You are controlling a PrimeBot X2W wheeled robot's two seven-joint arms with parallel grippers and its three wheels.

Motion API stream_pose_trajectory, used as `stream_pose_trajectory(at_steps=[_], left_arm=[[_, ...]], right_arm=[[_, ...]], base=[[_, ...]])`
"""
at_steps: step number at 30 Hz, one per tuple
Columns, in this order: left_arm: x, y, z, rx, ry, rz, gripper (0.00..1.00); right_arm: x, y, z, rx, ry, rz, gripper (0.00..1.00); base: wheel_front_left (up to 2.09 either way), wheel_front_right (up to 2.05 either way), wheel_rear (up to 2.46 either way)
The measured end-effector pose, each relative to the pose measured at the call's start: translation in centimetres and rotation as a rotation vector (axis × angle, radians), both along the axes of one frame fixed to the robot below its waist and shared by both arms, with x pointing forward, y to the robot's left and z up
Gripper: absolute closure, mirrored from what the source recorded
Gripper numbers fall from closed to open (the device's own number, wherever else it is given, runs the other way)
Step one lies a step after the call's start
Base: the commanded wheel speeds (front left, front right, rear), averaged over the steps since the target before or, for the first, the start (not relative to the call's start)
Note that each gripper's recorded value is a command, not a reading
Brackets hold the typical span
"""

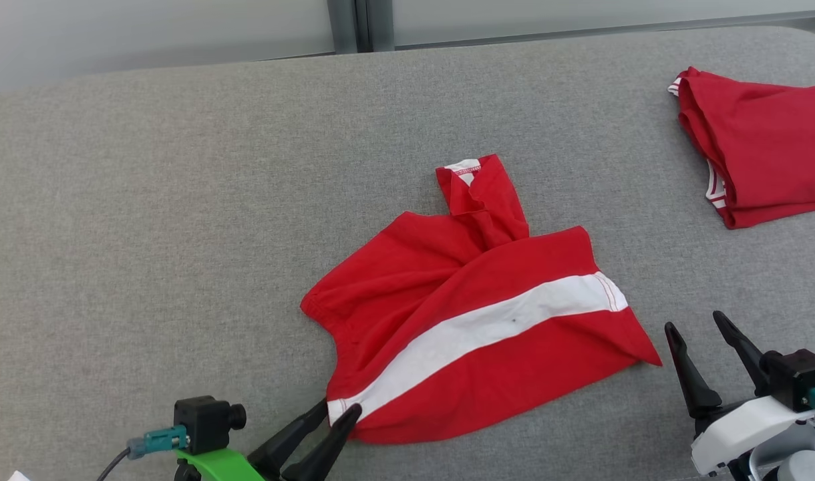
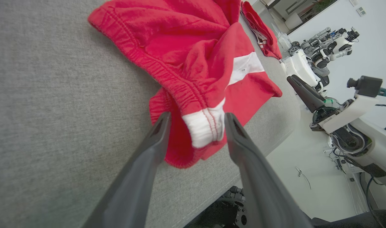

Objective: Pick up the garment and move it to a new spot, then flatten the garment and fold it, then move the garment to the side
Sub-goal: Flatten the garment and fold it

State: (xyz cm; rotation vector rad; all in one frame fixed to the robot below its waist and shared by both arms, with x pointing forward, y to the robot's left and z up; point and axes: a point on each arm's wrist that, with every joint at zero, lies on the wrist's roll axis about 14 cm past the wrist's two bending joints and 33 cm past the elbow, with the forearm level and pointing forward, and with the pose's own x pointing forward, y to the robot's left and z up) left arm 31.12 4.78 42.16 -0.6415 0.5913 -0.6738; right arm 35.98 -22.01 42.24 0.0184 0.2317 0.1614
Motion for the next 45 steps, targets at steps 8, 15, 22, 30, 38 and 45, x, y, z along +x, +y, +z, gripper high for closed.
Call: stream_pose_trajectory(at_steps=[8,15,22,30,38,45], left_arm=[[0.1,0.1,-0.8,0.013,0.041,-0.021,1.0],[0.6,1.9,-1.0,0.055,0.018,0.006,1.0],[0.9,2.6,-1.0,0.071,0.002,0.022,1.0],[1.4,3.2,-0.6,0.08,-0.027,0.048,1.0],[1.6,3.5,-1.2,0.086,-0.021,0.066,1.0],[2.3,3.4,-0.7,0.087,-0.056,0.063,1.0]], right_arm=[[0.3,-0.1,0.2,0.003,-0.006,0.002,0.0],[1.6,3.2,0.6,0.2,0.017,0.043,0.0],[3.6,5.2,0.9,0.333,0.173,0.142,0.0],[3.1,6.6,-1.3,0.385,0.343,0.197,0.47],[3.0,7.6,-2.6,0.405,0.393,0.224,1.0],[3.7,8.1,-1.6,0.419,0.342,0.246,1.0]], base=[[0.0,0.0,0.0],[0.0,0.0,0.0],[0.0,0.0,0.0],[0.0,0.0,0.0],[0.0,0.0,0.0],[0.0,0.0,0.0]])
